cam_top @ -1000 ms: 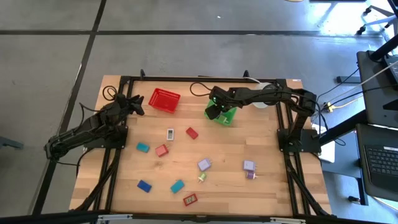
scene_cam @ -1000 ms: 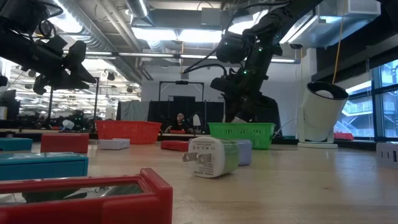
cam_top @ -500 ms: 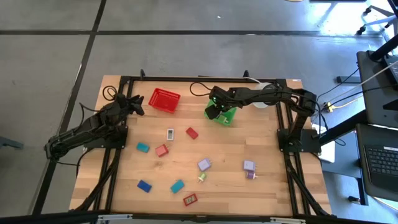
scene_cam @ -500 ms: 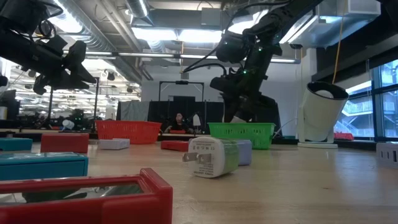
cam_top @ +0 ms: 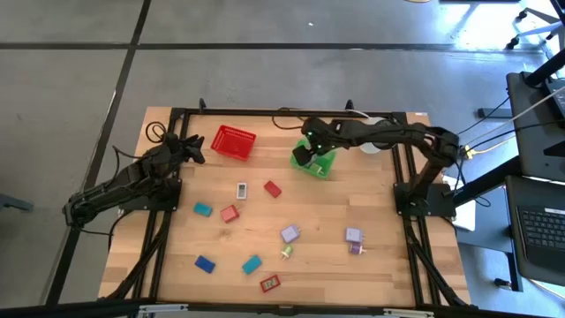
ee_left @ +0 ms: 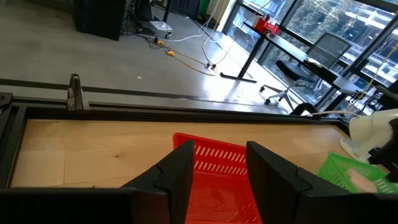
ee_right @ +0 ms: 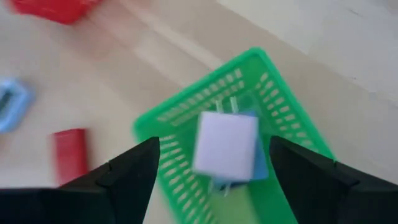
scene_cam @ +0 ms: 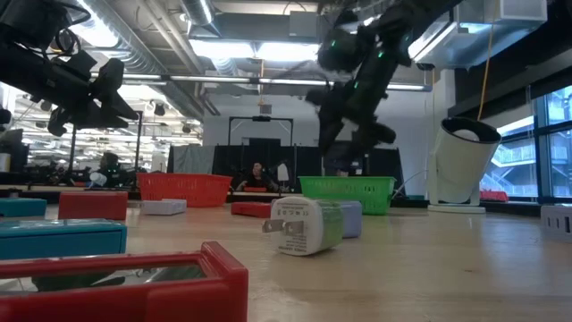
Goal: Pick & Place Office items
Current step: Put the right light violet charger adapter into the green bin
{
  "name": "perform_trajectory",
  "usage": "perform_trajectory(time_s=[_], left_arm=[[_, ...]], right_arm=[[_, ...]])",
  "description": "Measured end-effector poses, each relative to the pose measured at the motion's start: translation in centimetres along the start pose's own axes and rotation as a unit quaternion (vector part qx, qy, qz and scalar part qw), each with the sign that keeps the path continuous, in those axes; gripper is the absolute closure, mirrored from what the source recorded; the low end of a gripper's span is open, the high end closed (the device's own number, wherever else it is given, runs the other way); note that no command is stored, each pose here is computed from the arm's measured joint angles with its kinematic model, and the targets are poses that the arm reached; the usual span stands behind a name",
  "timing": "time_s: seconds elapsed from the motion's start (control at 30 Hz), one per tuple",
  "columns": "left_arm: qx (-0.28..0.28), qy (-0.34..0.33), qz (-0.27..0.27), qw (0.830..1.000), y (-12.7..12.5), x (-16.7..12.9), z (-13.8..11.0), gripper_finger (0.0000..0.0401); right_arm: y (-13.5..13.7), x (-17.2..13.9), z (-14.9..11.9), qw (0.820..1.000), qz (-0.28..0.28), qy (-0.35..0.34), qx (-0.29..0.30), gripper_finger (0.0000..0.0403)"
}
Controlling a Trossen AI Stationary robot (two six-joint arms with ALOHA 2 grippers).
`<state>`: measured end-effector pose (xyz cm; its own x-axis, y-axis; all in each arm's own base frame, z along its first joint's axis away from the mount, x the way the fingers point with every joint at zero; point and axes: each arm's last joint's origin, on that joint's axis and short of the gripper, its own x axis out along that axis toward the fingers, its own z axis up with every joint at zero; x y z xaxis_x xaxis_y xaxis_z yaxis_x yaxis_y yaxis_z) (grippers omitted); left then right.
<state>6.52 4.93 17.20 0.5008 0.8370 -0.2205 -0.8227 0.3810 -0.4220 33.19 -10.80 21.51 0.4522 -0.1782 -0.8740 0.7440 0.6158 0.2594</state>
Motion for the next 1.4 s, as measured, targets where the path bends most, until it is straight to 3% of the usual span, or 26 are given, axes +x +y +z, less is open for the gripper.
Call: perform_trajectory(time_s=[0.23, 0.5, 0.77, 1.07, 1.4], left_arm=[[0.0, 0.0, 0.0, 1.0, 0.0, 0.0, 0.0, 0.026], [0.0, 0.0, 0.0, 1.0, 0.0, 0.0, 0.0, 0.026], [0.0, 0.0, 0.0, 1.0, 0.0, 0.0, 0.0, 0.026], [0.0, 0.0, 0.0, 1.0, 0.0, 0.0, 0.0, 0.026], [0.0, 0.0, 0.0, 1.0, 0.0, 0.0, 0.0, 0.026]], right_arm=[[2.2, -4.8, -3.9, 0.989, 0.061, 0.098, -0.092, 0.0112], [5.0, -7.0, -11.2, 0.95, 0.006, 0.233, -0.209, 0.0117], [7.8, -7.5, -16.2, 0.916, 0.02, 0.265, -0.301, 0.0117], [9.0, -6.7, -19.2, 0.89, 0.011, 0.292, -0.35, 0.0117], [9.3, -4.0, -21.5, 0.855, -0.038, 0.308, -0.415, 0.0117]])
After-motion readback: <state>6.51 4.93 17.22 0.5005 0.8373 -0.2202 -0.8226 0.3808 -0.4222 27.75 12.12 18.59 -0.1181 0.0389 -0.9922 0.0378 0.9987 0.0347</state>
